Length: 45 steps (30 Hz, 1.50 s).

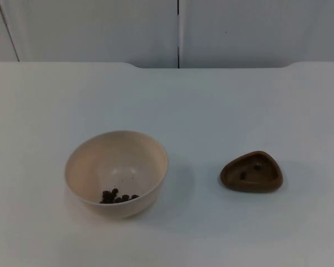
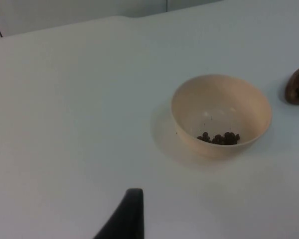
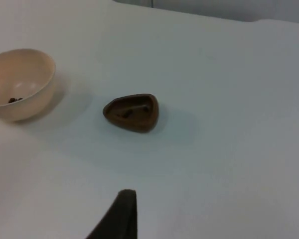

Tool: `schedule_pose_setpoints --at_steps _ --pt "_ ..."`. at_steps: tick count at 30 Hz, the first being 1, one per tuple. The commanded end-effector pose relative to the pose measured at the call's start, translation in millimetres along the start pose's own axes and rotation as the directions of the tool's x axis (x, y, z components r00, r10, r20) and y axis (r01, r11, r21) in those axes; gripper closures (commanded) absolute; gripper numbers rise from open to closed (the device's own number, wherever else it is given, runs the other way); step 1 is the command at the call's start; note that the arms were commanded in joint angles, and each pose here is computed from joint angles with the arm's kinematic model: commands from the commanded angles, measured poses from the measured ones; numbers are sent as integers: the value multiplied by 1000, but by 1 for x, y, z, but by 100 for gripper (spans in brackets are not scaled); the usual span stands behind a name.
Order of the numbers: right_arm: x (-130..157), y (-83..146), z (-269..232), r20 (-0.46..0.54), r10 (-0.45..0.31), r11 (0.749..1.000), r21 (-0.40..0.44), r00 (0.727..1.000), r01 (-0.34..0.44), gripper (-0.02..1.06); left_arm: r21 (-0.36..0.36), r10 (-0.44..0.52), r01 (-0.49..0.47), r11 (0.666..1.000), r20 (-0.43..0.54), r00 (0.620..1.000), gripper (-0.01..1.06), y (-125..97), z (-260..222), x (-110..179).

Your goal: Pick up the bowl with the left hand and pour the coffee beans from the cup into the bowl with the right hand.

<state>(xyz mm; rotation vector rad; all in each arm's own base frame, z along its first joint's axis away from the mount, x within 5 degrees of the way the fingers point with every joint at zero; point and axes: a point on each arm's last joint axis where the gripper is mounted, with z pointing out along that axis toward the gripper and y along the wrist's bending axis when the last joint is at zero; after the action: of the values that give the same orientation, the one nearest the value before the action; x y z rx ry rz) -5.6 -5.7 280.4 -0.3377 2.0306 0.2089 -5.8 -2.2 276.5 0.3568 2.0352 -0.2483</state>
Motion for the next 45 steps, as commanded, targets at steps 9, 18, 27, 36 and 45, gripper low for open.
schedule_pose_setpoints --at_steps 9,18,27,36,45 --pt "1 2 0 16 100 975 196 995 -101 -1 -4 -8 8 1000 -4 1000 0 0 1 1" --pt "1 2 -1 27 143 948 283 989 -145 -1 -4 -8 8 1000 -4 1000 0 0 1 1" --pt "1 2 -1 28 145 947 284 989 -147 -1 -4 -8 8 1000 -4 1000 0 0 1 1" --pt "1 2 -1 28 145 947 284 989 -147 -1 -75 -45 45 996 -1 999 0 0 1 1" --pt "1 2 -1 28 145 947 284 989 -147 -1 -177 -99 99 979 10 995 0 -1 1 1"
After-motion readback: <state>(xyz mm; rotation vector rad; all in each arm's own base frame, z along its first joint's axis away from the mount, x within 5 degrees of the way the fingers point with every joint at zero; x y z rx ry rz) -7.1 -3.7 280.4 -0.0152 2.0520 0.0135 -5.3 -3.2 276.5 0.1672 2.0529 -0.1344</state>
